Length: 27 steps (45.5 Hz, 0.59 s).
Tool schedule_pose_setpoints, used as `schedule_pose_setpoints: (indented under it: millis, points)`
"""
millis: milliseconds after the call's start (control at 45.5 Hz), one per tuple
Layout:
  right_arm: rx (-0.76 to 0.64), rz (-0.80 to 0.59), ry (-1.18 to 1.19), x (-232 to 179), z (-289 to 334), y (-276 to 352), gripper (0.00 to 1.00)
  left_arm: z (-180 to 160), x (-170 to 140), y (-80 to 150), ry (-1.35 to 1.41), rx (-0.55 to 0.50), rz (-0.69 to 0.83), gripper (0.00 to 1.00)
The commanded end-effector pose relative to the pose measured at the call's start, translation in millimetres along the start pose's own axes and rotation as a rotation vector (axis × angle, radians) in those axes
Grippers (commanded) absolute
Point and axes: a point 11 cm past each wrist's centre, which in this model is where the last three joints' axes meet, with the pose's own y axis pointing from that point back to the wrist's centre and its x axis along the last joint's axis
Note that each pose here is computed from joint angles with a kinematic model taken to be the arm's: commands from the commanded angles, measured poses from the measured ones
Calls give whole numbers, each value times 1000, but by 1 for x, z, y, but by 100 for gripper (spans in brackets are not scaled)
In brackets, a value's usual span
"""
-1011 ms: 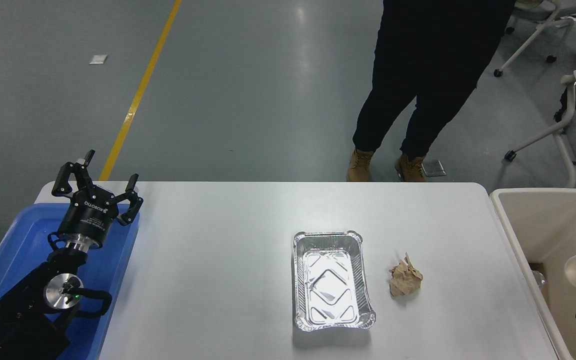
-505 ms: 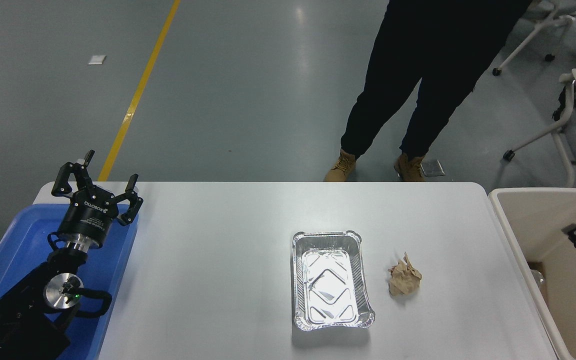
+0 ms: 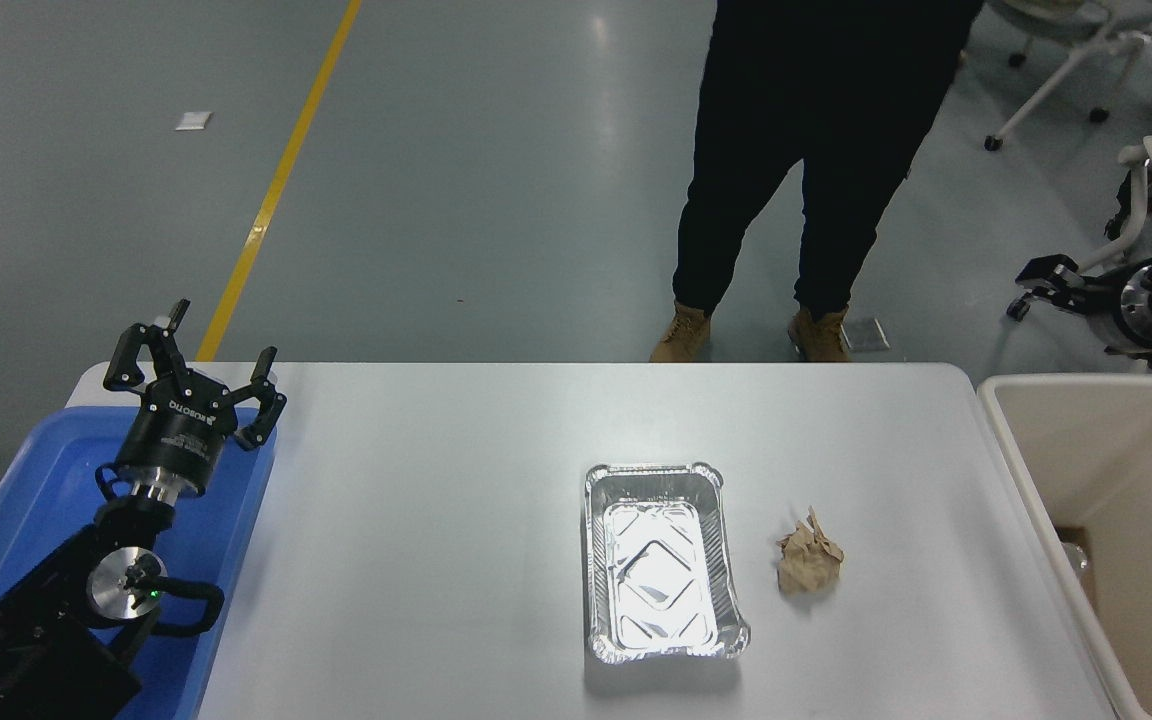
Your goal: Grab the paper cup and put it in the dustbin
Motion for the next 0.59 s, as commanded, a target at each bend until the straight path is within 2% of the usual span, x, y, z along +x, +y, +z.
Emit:
schedule_pose_setpoints:
  millis: [0,242,571]
  points:
    - [108,-164,193,-18,-86,62,100,0,0,0,0,0,0,98]
    - [72,-357,366,-84,-97,114,100,0,0,0,0,0,0,98]
    - [66,-485,453,-95,-99,171,100,1,0,0,-2,-2,2,98]
